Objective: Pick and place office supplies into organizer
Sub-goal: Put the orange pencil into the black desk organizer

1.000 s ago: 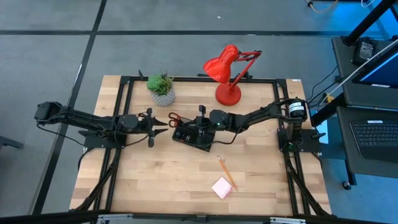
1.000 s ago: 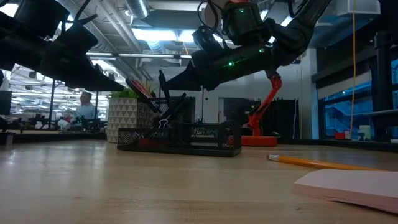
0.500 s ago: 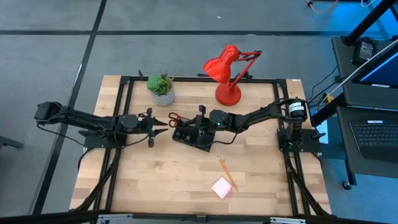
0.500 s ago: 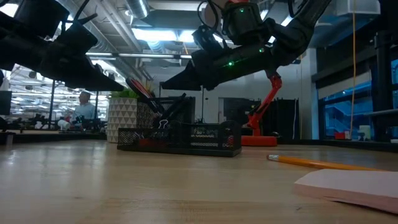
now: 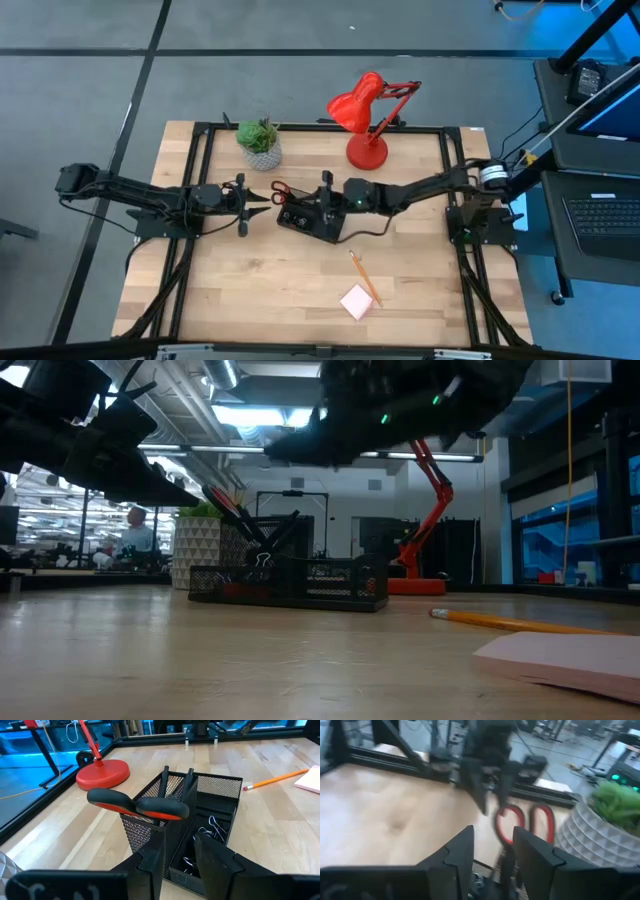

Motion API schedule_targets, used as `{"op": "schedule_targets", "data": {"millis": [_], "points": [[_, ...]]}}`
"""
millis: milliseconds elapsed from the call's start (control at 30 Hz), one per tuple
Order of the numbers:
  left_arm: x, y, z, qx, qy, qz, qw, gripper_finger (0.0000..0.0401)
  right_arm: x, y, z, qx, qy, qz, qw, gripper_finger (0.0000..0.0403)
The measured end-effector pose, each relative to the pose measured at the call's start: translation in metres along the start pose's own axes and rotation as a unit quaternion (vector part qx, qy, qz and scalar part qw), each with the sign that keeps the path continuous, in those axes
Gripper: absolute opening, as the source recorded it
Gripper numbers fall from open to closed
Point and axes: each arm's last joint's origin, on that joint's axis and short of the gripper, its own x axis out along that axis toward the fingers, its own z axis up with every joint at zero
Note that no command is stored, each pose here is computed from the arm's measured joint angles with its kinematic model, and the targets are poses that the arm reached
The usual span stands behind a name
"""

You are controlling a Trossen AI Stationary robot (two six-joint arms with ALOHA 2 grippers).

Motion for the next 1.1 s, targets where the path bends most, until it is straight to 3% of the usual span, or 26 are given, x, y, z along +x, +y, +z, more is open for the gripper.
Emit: {"op": "schedule_targets", "data": {"millis": [333, 633, 733, 933, 1100], "points": [[0.000, 0.000, 0.000, 0.000, 0.000, -0.001, 1.000, 0.0100, -0.037, 0.048, 0.032, 0.044, 0.055, 0.084, 0.994, 0.0140], [0.000, 0.000, 0.000, 0.000, 0.000, -0.001, 1.000, 0.0100, -0.061, 0.078, 0.037, 0.162, 0.135, 0.119, 0.970, 0.0140], [0.000, 0.000, 0.000, 0.000, 0.000, -0.001, 1.000, 0.0100, -0.065, 0.082, 0.028, 0.220, 0.191, 0.108, 0.950, 0.0134], [0.000, 0.000, 0.000, 0.000, 0.000, -0.001, 1.000, 0.0100, -0.077, 0.080, 0.004, 0.321, 0.330, 0.040, 0.887, 0.0114], [0.000, 0.000, 0.000, 0.000, 0.000, -0.001, 1.000, 0.0100, -0.081, 0.079, -0.001, 0.344, 0.362, 0.016, 0.866, 0.0099]]}}
